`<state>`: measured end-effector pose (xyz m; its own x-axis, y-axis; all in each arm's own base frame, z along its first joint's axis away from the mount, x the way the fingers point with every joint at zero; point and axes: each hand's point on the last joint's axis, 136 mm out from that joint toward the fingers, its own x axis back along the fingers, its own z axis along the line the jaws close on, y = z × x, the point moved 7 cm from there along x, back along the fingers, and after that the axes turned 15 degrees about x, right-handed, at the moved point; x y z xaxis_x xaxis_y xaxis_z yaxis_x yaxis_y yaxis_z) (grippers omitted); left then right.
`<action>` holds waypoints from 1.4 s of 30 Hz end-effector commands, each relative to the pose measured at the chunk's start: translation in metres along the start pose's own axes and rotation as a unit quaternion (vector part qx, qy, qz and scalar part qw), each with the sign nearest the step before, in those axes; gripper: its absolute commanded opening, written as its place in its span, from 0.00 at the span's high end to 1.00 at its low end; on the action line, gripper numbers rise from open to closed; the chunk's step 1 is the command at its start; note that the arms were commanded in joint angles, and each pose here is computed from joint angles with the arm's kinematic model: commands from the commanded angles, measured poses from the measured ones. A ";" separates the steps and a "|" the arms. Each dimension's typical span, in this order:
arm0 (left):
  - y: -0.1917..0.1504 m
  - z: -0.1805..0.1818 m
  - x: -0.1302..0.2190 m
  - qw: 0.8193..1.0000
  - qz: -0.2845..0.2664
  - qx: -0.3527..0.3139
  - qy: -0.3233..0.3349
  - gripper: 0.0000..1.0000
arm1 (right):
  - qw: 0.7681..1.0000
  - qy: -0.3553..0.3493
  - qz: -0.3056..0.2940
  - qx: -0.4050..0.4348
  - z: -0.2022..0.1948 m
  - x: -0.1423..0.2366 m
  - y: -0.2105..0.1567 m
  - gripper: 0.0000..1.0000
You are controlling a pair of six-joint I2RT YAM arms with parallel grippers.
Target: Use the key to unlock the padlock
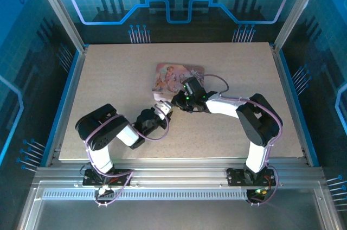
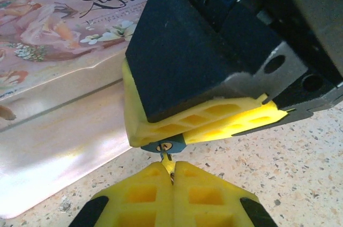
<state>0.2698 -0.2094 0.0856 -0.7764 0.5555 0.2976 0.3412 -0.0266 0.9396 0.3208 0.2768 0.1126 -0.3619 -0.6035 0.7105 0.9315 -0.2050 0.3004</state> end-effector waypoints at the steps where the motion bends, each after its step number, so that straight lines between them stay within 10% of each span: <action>1: 0.004 -0.034 0.002 0.991 0.034 0.035 -0.125 1.00 | 0.990 0.025 0.114 -0.083 -0.002 -0.014 -0.035 1.00; 13: 0.015 0.006 0.004 0.917 0.043 0.338 -0.207 0.57 | 0.990 0.016 0.116 -0.078 -0.008 -0.015 -0.035 1.00; 24: 0.020 0.039 0.009 0.871 0.057 0.448 -0.195 0.57 | 0.991 0.011 0.108 -0.080 -0.014 -0.016 -0.035 1.00; 42: 0.013 0.042 -0.002 0.867 0.071 0.451 -0.198 0.75 | 0.991 0.009 0.106 -0.083 -0.016 -0.018 -0.037 1.00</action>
<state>0.2930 -0.1732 0.0845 -0.5235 0.8318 0.1847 0.8319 0.4522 0.3216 0.3234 0.2825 0.1152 -0.3616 -0.6405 0.6775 0.9310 -0.2093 0.2991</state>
